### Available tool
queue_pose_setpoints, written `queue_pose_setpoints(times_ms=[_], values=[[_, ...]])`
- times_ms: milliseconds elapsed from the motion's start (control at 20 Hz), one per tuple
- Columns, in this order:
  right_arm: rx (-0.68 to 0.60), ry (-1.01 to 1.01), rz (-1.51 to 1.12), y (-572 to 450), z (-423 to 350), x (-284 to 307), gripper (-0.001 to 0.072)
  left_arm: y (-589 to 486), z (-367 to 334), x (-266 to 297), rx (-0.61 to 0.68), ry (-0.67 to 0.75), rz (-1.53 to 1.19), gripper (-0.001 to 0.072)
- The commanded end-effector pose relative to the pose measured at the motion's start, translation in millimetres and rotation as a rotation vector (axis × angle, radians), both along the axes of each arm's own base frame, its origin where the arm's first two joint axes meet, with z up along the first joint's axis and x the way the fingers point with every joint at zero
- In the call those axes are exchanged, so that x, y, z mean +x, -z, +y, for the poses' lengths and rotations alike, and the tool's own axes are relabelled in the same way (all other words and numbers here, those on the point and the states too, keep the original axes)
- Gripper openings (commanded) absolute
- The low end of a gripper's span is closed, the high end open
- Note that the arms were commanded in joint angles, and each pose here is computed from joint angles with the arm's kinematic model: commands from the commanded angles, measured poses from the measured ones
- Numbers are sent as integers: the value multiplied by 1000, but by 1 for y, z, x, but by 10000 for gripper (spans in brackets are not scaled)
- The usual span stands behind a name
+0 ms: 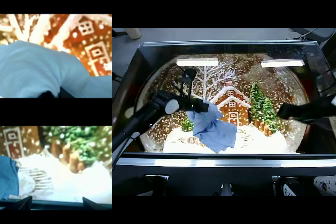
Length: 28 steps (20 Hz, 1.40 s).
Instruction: Fold the shirts.
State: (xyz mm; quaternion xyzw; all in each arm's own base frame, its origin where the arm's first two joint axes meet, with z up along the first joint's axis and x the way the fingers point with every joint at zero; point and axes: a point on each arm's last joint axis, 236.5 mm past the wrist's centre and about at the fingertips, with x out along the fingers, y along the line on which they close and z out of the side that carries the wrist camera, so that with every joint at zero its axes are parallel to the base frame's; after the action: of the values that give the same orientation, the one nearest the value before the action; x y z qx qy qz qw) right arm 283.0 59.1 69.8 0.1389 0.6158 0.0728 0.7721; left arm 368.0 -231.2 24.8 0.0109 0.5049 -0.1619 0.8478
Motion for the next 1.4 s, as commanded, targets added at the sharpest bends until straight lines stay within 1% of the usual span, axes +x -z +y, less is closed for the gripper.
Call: queue_pose_setpoints(times_ms=[0, 150, 250, 350, 450, 650, 750, 800, 850, 900, 950, 1000, 1100, 1200, 1250, 1300, 1350], values=[[236, 26, 180, 89, 59, -32, 673, 43, 16, -20, 62, -14, 95, 36], [279, -46, 251, 128, 110, -53, 675, 30, 30, -17, 85, -19, 87, 37], [283, -64, 231, 147, 139, -46, 676, 29, 44, -18, 111, -38, 101, 37], [364, -20, 274, 158, 171, -46, 675, 31, 52, -21, 125, -53, 127, 37], [429, -20, 334, 164, 193, -55, 675, 31, 52, -22, 126, -53, 130, 37], [496, 76, 331, 165, 208, -41, 672, 31, 51, -23, 124, -51, 131, 36], [496, 140, 328, 166, 207, -34, 669, 30, 51, -23, 123, -51, 129, 36], [498, 176, 333, 167, 206, -31, 638, 30, 51, -23, 122, -51, 128, 36], [505, 210, 340, 167, 206, -28, 567, 29, 51, -23, 121, -51, 126, 36], [511, 237, 345, 167, 206, -26, 452, 29, 51, -23, 121, -51, 126, 36], [511, 243, 339, 167, 206, -24, 263, 29, 51, -23, 121, -51, 126, 36], [511, 247, 331, 167, 206, -22, 24, 29, 51, -22, 121, -51, 125, 36], [511, 140, 248, 155, 208, -13, 15, 26, 50, -21, 136, -11, 111, 36], [521, -55, 71, 103, 209, 7, 15, -3, 49, -10, 148, 45, 32, 36], [500, -148, -52, 62, 203, 20, 14, -41, 52, 2, 142, 43, -68, 36], [452, -213, -209, 8, 187, 35, 14, -89, 55, 12, 125, 31, -186, 36], [388, -232, -399, -59, 164, 50, 14, -152, 63, 17, 98, 11, -330, 36]])
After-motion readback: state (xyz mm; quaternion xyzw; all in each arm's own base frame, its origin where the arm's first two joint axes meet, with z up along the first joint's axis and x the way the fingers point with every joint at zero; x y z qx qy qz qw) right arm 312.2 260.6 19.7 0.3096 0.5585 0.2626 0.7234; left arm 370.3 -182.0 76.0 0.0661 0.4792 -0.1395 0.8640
